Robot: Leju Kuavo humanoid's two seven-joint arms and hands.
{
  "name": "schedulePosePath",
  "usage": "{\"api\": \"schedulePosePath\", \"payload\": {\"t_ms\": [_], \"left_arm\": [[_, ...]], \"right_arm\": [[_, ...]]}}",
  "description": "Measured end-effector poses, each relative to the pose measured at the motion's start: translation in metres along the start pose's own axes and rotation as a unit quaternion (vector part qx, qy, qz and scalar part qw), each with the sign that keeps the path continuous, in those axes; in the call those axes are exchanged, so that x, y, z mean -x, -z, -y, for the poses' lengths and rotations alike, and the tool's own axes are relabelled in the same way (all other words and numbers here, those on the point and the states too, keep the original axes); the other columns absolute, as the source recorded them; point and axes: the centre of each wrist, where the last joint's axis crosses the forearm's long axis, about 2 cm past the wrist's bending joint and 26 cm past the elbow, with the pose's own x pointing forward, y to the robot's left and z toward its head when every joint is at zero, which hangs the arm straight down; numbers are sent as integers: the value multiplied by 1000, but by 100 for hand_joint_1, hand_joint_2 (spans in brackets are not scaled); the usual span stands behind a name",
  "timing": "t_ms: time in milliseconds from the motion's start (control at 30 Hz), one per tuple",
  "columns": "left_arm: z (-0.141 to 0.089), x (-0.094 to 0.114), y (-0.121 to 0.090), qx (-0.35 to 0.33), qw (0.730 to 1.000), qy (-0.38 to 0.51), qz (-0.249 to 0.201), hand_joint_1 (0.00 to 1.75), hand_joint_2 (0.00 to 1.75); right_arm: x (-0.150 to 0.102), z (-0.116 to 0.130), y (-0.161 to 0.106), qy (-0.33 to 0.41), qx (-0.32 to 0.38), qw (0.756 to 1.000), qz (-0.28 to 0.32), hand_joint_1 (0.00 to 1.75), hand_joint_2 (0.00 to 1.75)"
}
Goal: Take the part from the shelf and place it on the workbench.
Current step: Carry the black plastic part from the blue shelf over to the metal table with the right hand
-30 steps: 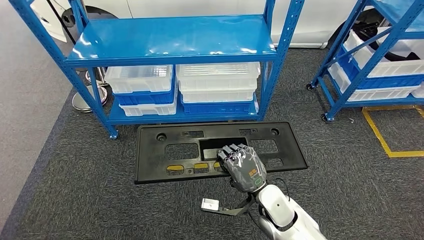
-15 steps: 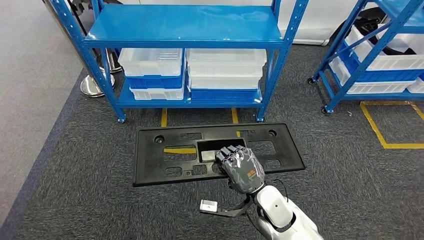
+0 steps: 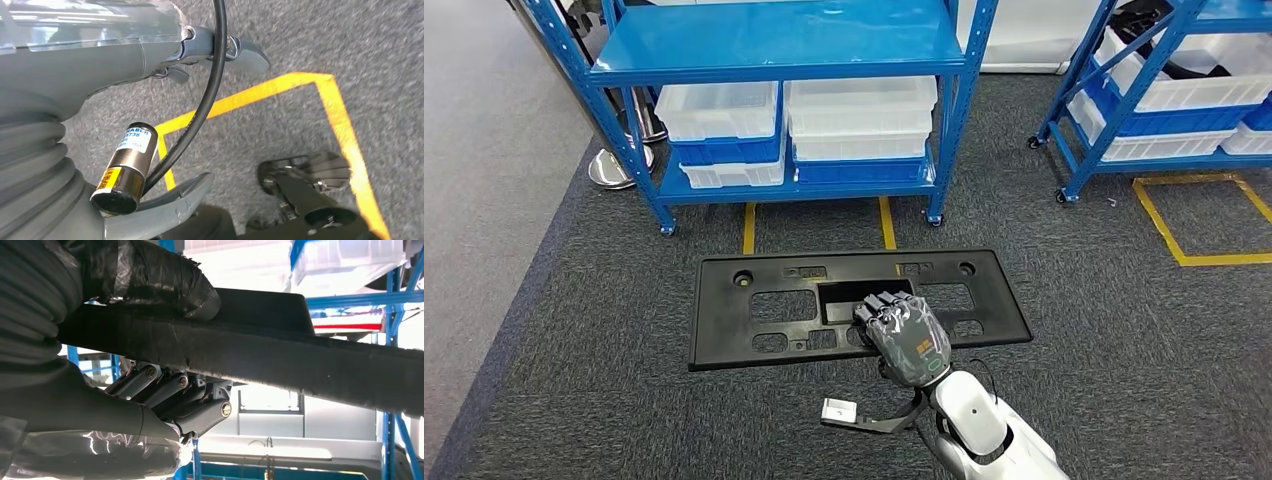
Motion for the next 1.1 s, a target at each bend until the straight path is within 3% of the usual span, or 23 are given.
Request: {"api": "schedulePosePath", "payload": {"t_ms": [1100], "left_arm": [[3,-2,0,6,1000,12,8,0,175]], "right_arm": [[-2,-5,-9,-15,-5,1000,-9,162,175]]}}
